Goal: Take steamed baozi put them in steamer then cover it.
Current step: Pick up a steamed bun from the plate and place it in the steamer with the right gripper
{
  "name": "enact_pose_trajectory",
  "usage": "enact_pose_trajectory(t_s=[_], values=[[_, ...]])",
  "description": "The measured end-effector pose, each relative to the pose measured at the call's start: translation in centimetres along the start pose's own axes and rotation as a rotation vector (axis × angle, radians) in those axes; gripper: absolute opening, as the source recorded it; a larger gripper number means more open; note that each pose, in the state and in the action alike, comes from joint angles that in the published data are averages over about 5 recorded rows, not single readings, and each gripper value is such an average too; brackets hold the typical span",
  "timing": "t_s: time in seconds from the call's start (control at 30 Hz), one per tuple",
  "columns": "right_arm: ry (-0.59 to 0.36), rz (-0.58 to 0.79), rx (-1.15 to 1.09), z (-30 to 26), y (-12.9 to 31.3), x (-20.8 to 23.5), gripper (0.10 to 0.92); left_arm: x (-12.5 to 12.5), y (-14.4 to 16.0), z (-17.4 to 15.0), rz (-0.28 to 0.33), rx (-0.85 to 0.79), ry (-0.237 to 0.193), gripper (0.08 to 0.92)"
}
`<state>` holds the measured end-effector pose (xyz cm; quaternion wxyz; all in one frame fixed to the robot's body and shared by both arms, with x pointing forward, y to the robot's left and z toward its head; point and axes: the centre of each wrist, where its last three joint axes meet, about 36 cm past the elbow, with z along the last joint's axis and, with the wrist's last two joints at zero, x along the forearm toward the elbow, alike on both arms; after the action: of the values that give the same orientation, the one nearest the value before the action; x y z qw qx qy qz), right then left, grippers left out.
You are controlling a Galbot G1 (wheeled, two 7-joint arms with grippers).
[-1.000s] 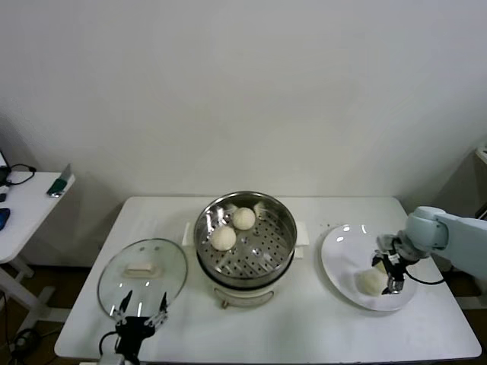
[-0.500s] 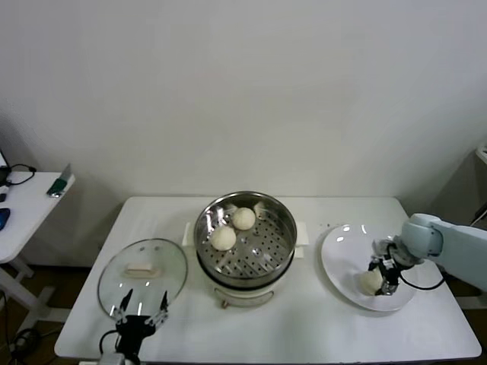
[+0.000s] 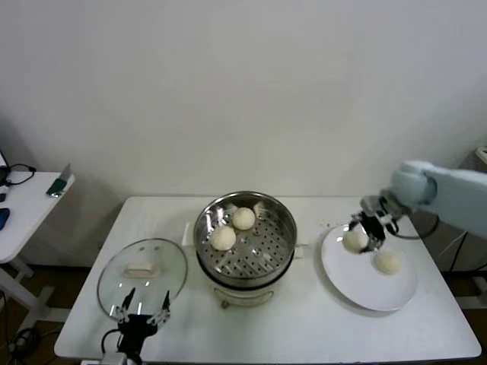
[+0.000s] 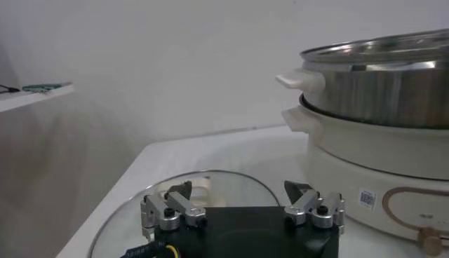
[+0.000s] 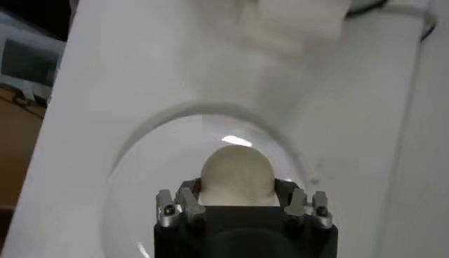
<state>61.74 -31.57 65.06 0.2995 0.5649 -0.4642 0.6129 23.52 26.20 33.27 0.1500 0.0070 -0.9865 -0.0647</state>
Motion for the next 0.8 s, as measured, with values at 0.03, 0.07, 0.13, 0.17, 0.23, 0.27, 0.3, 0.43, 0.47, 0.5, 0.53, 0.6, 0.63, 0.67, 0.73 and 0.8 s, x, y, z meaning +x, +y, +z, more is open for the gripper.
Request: enact_pose_trajectory(t_s=[0.03, 0.07, 0.13, 0.17, 0.23, 0.27, 0.3, 0.43, 0.47, 0.5, 0.53, 0.6, 0.63, 0.67, 0.73, 0.8], values=[[-0.004, 0.012, 0.051, -1.3, -0.8, 1.2, 0.7, 0.0, 0.0, 0.0, 0.0, 0.0, 0.0, 0.823], [-0.008, 0.022, 0.104, -2.7, -1.5, 2.3, 0.7, 0.0, 0.0, 0.0, 0.0, -0.001, -0.001, 0.823], [-0.015, 0.037, 0.218, -5.8, -2.5, 4.1, 0.698, 0.1, -0.1, -0.1, 0.0, -0.001, -0.002, 0.823], [-0.018, 0.042, 0.274, -7.5, -2.8, 4.8, 0.697, 0.1, -0.1, -0.1, 0.0, -0.001, -0.002, 0.823], [-0.021, 0.047, 0.39, -10.7, -3.2, 5.8, 0.696, 0.2, 0.0, -0.2, -0.001, -0.002, -0.003, 0.823], [-0.021, 0.048, 0.444, -12.3, -3.3, 6.1, 0.696, 0.3, 0.0, -0.2, -0.002, -0.002, -0.003, 0.823], [-0.021, 0.047, 0.498, -13.8, -3.2, 6.2, 0.696, 0.3, 0.0, -0.3, -0.002, -0.003, -0.004, 0.823], [-0.014, 0.038, 0.684, -18.6, -3.0, 5.6, 0.696, 0.4, 0.1, -0.3, -0.005, -0.003, -0.006, 0.823], [-0.012, 0.033, 0.722, -19.6, -2.9, 5.2, 0.697, 0.4, 0.1, -0.4, -0.005, -0.002, -0.007, 0.823], [-0.011, 0.027, 0.757, -20.5, -2.8, 4.7, 0.697, 0.4, 0.1, -0.4, -0.005, -0.002, -0.007, 0.823], [-0.01, 0.02, 0.789, -21.3, -2.6, 4.1, 0.697, 0.4, 0.0, -0.4, -0.006, -0.001, -0.008, 0.823], [-0.01, 0.008, 0.845, -22.7, -2.4, 2.9, 0.697, 0.4, 0.0, -0.4, -0.007, 0.001, -0.009, 0.823], [-0.011, 0.002, 0.87, -23.3, -2.3, 2.3, 0.696, 0.3, 0.0, -0.4, -0.008, 0.002, -0.009, 0.823], [-0.012, -0.004, 0.892, -23.8, -2.2, 1.7, 0.696, 0.3, 0.0, -0.4, -0.009, 0.003, -0.009, 0.823], [-0.015, -0.013, 0.935, -24.9, -2.0, 0.4, 0.696, 0.3, 0.0, -0.4, -0.011, 0.005, -0.007, 0.823], [-0.019, -0.02, 0.972, -25.7, -2.0, -0.8, 0.696, 0.3, 0.0, -0.3, -0.012, 0.006, -0.006, 0.823]])
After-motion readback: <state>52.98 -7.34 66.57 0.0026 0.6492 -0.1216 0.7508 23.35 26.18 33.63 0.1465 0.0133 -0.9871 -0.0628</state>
